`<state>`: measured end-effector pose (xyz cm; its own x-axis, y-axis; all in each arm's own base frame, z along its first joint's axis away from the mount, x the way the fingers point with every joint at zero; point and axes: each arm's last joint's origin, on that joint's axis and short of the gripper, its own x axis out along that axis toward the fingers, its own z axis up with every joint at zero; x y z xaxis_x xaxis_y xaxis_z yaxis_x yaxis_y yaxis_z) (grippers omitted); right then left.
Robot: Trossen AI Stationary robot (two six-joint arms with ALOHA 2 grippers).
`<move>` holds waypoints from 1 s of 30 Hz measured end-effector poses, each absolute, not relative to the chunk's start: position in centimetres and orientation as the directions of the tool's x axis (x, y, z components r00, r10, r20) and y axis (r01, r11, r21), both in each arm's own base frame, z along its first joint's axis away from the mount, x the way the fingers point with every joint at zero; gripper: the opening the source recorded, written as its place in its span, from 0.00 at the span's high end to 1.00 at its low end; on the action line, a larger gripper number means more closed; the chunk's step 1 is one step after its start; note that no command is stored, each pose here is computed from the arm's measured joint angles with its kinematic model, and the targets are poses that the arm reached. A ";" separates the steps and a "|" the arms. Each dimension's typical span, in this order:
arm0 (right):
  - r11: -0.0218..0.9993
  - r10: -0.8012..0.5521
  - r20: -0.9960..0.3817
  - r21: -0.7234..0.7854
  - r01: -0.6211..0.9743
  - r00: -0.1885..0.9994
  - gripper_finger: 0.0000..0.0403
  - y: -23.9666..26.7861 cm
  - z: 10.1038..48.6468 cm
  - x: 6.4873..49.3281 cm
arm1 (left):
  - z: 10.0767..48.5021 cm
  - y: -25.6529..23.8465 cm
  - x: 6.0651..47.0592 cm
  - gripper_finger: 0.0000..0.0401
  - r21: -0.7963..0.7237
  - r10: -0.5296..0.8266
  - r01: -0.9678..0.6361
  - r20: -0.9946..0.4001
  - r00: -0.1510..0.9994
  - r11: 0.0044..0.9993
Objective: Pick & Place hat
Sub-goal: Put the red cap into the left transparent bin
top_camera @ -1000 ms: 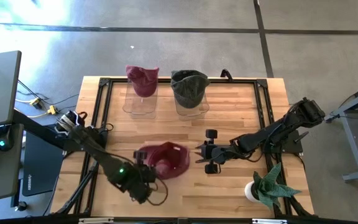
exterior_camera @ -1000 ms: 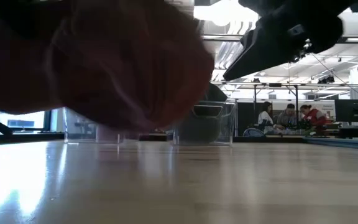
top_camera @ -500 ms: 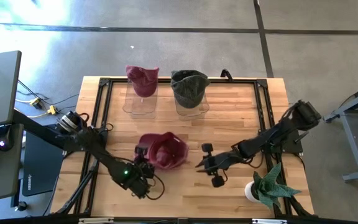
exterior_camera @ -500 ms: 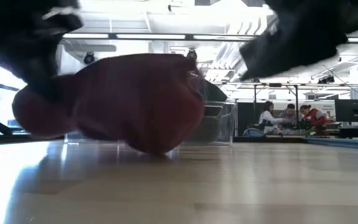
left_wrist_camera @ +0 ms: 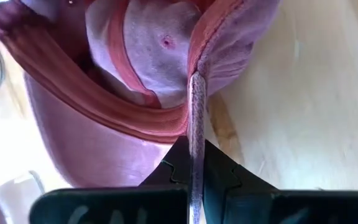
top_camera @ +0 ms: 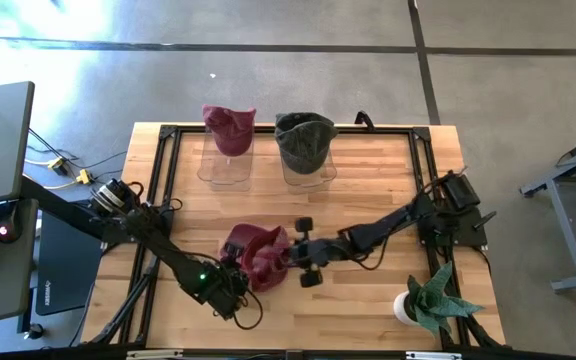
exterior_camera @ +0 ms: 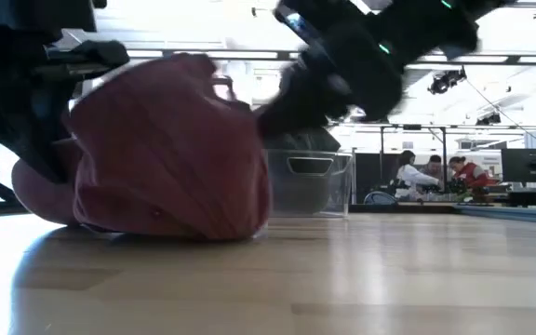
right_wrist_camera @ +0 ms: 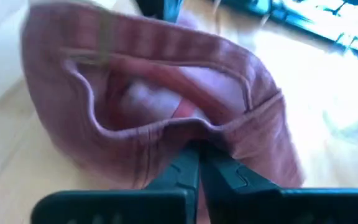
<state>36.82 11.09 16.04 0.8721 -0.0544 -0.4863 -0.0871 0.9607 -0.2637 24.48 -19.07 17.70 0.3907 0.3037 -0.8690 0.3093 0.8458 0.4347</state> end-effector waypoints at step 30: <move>0.970 -0.132 -0.681 -0.239 -0.048 0.721 0.58 17.5 23.7 29.3 | 20.3 -16.8 22.0 1.00 0.325 0.269 -0.040 -0.701 0.660 0.945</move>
<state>29.33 17.46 23.68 0.7205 -0.1317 -0.6808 -0.0482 0.9699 -0.2386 21.97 -16.79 20.27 0.6599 0.2693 -0.7014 -0.0399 0.9448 0.3252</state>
